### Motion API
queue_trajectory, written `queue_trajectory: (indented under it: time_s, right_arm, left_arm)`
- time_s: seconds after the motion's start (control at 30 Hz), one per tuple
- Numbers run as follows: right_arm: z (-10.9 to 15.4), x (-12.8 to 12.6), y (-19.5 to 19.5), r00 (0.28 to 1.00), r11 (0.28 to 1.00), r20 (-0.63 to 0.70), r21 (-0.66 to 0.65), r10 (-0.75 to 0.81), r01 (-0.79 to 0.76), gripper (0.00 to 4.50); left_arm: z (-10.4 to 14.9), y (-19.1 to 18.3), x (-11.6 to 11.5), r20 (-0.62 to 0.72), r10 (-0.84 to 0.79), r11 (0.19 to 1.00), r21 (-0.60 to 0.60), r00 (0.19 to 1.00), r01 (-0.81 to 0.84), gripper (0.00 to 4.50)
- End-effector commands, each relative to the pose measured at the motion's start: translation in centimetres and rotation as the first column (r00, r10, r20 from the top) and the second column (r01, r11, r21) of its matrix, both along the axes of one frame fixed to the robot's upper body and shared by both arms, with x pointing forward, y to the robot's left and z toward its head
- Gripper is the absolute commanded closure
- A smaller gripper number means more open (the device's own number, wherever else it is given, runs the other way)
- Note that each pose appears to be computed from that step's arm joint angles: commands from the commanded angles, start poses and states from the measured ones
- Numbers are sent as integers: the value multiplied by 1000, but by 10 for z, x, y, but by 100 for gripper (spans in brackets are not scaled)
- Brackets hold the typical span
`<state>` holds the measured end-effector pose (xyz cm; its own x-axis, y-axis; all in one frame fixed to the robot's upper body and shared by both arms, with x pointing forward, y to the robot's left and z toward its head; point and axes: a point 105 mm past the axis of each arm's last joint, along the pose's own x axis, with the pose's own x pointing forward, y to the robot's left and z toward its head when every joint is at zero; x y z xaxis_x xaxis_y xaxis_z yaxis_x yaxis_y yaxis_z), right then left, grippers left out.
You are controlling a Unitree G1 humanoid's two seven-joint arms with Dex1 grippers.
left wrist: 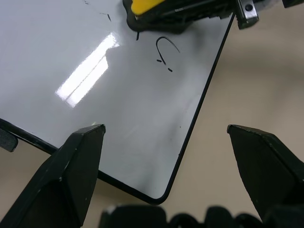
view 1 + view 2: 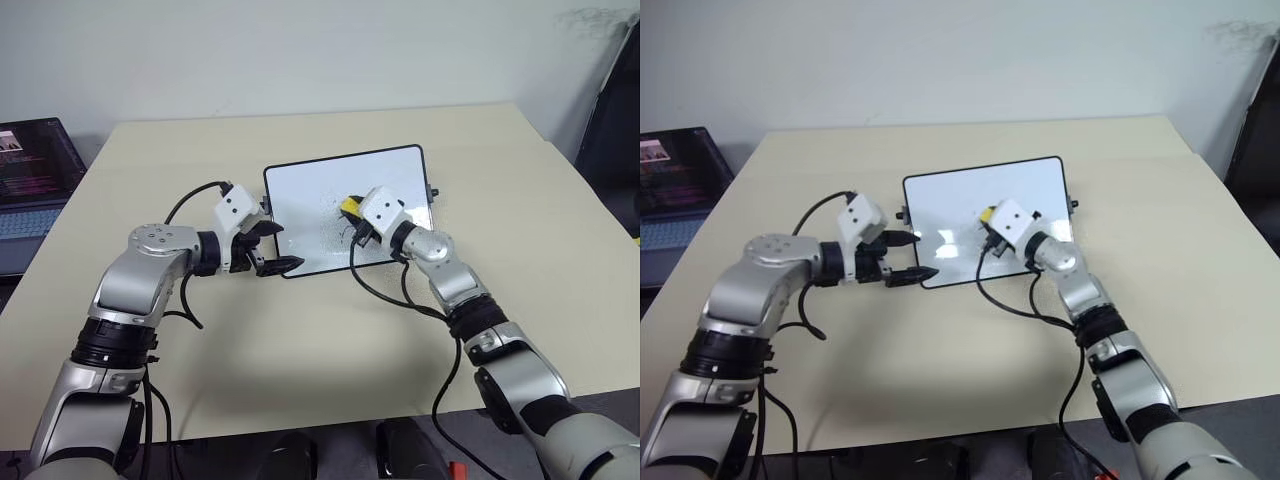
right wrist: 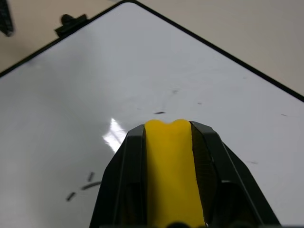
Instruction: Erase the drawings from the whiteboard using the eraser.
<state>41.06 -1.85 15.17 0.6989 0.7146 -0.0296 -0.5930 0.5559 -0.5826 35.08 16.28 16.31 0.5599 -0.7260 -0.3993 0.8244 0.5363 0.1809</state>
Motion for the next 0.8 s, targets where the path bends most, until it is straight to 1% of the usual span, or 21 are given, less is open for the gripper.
queue_trajectory:
  time_s: [0.03, 0.1, 0.13, 0.33, 0.4, 0.6, 0.7, 0.8]
  right_arm:
    - [-22, -3, 4, 997, 997, -81, -82, -4, -3, 352]
    - [-27, -3, 2, 995, 995, -99, -103, -19, 8, 352]
    - [-24, -1, -3, 995, 994, -94, -100, -42, 33, 352]
    - [9, 17, -35, 978, 979, -48, -23, -203, 202, 352]
    - [14, 19, -45, 971, 972, -44, -24, -236, 236, 352]
    - [9, 14, -47, 971, 973, -77, -54, -229, 225, 352]
    - [0, 8, -36, 974, 978, -101, -69, -204, 198, 352]
    - [-19, 0, -22, 974, 982, -148, -106, -170, 155, 352]
  left_arm:
    - [14, 7, 7, 58, 42, 999, 15, 997, -43, 0]
    - [14, 7, 7, 58, 41, 999, 14, 997, -42, 0]
    - [14, 7, 7, 57, 40, 999, 14, 998, -40, 0]
    - [13, 7, 6, 52, 38, 999, 9, 998, -38, 0]
    - [13, 7, 5, 50, 36, 999, 8, 998, -37, 0]
    - [13, 6, 5, 48, 31, 999, 5, 998, -32, 0]
    - [13, 6, 5, 48, 30, 1000, 5, 998, -31, 0]
    - [13, 5, 6, 49, 30, 1000, 4, 998, -30, 0]
